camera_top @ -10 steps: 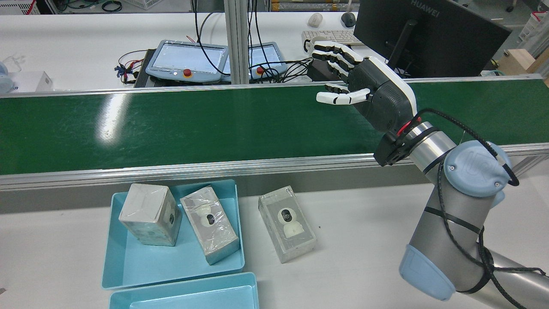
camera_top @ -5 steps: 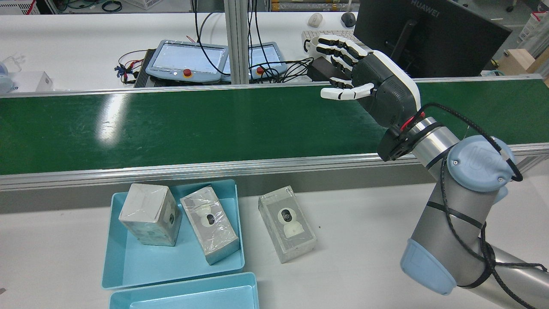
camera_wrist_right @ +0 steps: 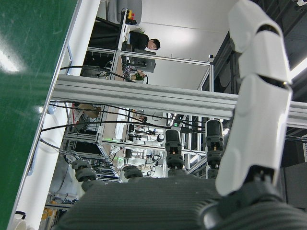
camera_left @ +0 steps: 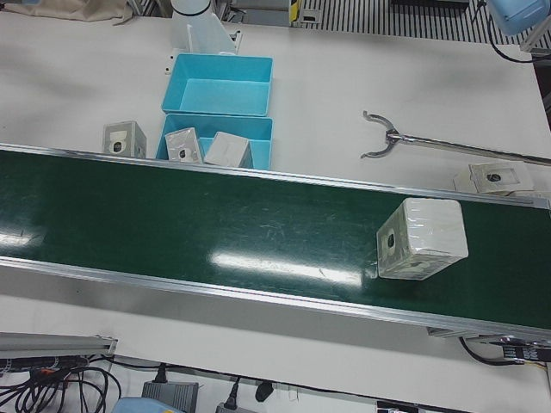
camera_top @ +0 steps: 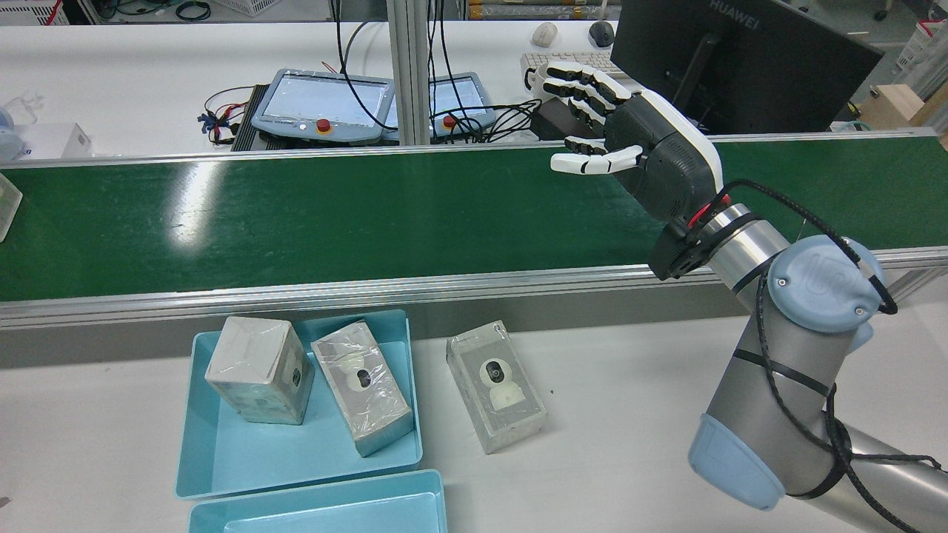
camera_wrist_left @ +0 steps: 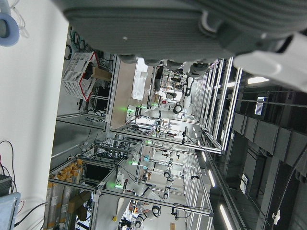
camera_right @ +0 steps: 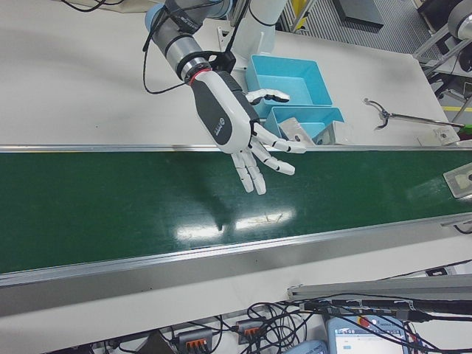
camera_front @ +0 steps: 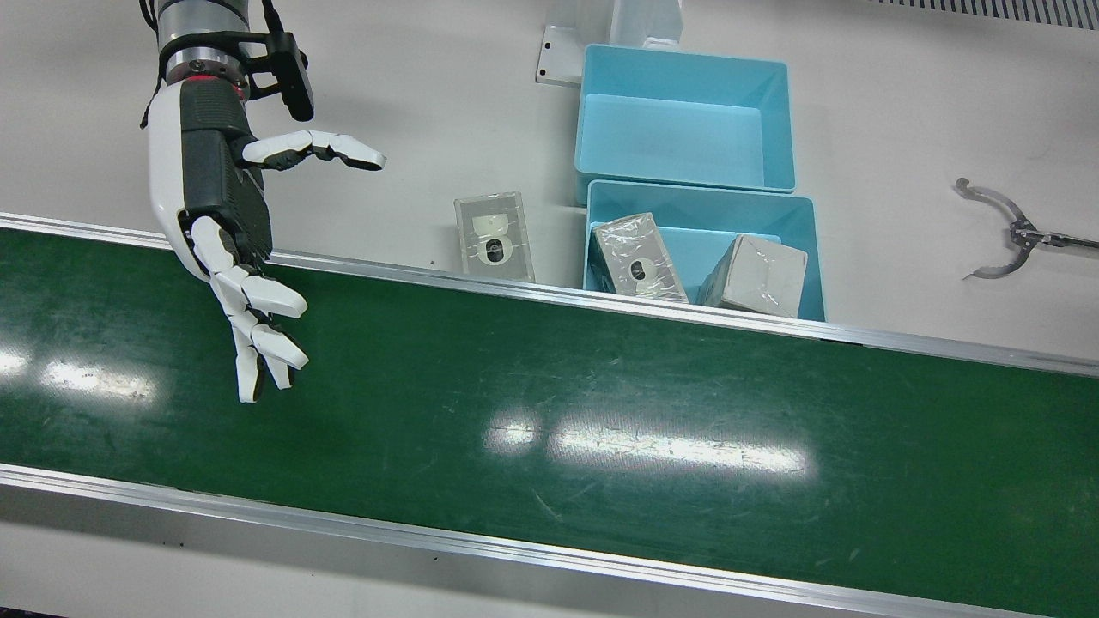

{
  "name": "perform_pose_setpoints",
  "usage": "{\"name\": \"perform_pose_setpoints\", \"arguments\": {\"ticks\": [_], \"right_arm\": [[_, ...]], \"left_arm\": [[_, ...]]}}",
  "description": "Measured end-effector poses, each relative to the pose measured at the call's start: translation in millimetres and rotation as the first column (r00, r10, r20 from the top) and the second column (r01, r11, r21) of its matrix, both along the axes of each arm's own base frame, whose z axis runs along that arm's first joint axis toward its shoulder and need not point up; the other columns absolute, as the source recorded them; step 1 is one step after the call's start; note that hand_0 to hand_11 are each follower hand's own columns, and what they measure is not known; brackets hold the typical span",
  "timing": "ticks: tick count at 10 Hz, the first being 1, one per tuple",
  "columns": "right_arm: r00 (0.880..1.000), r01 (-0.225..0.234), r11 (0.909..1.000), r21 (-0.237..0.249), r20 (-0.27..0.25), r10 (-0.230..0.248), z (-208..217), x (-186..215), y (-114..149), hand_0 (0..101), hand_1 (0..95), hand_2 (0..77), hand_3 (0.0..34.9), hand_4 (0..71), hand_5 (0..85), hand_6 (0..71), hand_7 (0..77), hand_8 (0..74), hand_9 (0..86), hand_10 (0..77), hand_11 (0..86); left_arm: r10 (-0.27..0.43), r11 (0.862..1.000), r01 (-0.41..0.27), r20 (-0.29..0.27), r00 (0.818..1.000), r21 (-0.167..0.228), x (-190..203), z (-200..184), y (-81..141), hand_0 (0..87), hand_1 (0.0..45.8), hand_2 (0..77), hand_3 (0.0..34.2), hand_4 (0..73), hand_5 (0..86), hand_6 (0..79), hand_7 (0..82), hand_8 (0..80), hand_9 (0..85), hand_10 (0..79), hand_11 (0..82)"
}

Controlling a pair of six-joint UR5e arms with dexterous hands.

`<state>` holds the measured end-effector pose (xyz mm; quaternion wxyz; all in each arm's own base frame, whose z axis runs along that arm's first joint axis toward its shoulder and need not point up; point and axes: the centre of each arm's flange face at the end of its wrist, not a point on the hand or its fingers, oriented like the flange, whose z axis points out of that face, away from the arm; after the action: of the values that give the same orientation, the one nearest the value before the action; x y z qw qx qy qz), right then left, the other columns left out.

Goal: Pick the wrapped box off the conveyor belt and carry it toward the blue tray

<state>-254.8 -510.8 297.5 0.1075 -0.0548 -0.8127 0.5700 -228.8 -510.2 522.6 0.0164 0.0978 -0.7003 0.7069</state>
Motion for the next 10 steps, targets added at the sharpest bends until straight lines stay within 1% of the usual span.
{"name": "perform_pose_setpoints", "arguments": {"ticks": [3,4,5,9,10], "right_arm": [[1.0,-0.01,1.0,0.001,0.002,0.01,-2.4,2.5,-4.5,45,13.6,22.9,30.0,12.5,21.3,0.0,19.1,0.0,2.2,4.4,7.1],[1.0,-0.015,0.9999,0.002,0.003,0.015,-3.2,5.3,-6.0,45,13.6,22.9,30.1,10.9,21.3,0.0,19.1,0.0,2.2,4.4,7.1],[1.0,-0.018,0.9998,0.003,0.004,0.018,-3.6,6.9,-6.9,45,13.6,22.9,30.1,13.1,21.3,0.0,19.1,0.0,2.2,4.4,7.1],[1.0,-0.02,0.9998,0.002,0.004,0.02,-3.6,7.2,-7.2,45,13.6,22.9,30.1,12.5,21.3,0.0,19.1,0.0,2.2,4.4,7.1],[1.0,-0.019,0.9998,0.002,0.003,0.019,-3.5,6.7,-7.1,45,13.6,24.0,30.1,12.5,21.3,0.0,19.1,0.0,2.2,4.4,7.1]], "left_arm": [[0.0,1.0,0.0,0.0,1.0,0.0,0.0,0.0,0.0,0.0,0.0,0.5,0.0,0.5,0.5,0.0,0.5,0.5,0.0,0.5,0.0],[0.0,1.0,0.0,0.0,1.0,0.0,0.0,0.0,0.0,0.0,0.0,0.5,0.0,0.5,0.5,0.0,0.5,0.5,0.0,0.5,0.0],[0.0,1.0,0.0,0.0,1.0,0.0,0.0,0.0,0.0,0.0,0.0,0.5,0.0,0.0,0.5,0.0,0.5,0.5,0.0,0.5,0.0],[0.0,1.0,0.0,0.0,1.0,0.0,0.0,0.0,0.0,0.0,0.0,1.1,0.0,0.5,0.5,0.0,0.5,0.5,0.0,0.5,0.0],[0.0,1.0,0.0,0.0,1.0,0.0,0.0,0.0,0.0,0.0,0.0,1.1,0.0,0.5,0.5,0.5,0.5,0.5,0.0,0.5,0.0]]}}
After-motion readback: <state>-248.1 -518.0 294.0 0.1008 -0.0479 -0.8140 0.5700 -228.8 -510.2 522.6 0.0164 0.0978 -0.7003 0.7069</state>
